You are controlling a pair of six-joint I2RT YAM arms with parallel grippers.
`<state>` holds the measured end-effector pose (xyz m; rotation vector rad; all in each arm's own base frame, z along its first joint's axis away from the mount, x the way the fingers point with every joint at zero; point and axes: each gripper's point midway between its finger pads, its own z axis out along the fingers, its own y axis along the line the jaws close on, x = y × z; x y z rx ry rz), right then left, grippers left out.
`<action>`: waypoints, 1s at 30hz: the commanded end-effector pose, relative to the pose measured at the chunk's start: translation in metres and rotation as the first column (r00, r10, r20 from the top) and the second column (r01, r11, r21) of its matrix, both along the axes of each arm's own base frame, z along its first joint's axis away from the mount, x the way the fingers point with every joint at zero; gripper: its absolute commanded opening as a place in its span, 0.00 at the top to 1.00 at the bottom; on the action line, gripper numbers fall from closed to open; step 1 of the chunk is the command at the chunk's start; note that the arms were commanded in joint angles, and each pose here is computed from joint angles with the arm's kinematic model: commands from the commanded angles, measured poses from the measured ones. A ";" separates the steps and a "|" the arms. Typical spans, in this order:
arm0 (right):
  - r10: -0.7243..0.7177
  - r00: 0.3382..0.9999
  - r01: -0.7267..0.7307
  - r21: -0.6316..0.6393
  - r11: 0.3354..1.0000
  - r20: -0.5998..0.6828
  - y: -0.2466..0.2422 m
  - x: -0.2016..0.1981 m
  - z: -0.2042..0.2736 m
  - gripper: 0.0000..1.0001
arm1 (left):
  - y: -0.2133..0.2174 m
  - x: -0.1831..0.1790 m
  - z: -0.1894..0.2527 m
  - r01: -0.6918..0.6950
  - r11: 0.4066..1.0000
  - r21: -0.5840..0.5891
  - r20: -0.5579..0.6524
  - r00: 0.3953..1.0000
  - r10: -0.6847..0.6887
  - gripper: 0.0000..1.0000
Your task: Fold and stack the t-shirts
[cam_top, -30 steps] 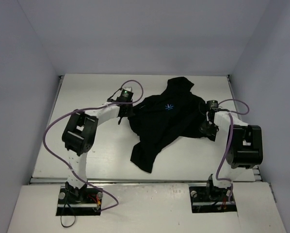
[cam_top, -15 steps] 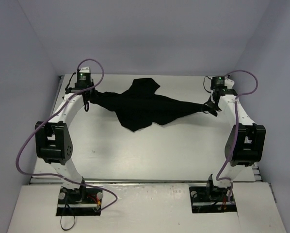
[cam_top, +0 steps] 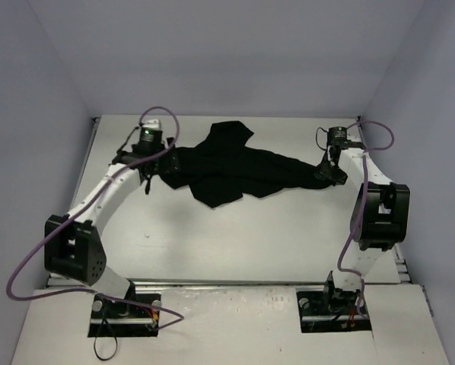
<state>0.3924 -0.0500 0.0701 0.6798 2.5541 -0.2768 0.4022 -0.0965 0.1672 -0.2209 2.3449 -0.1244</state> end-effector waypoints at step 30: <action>0.109 0.981 -0.116 0.039 0.992 0.159 0.043 -0.052 0.057 0.54 | -0.106 -0.014 -0.069 0.043 0.997 0.062 -0.123 0.992 -0.035 1.00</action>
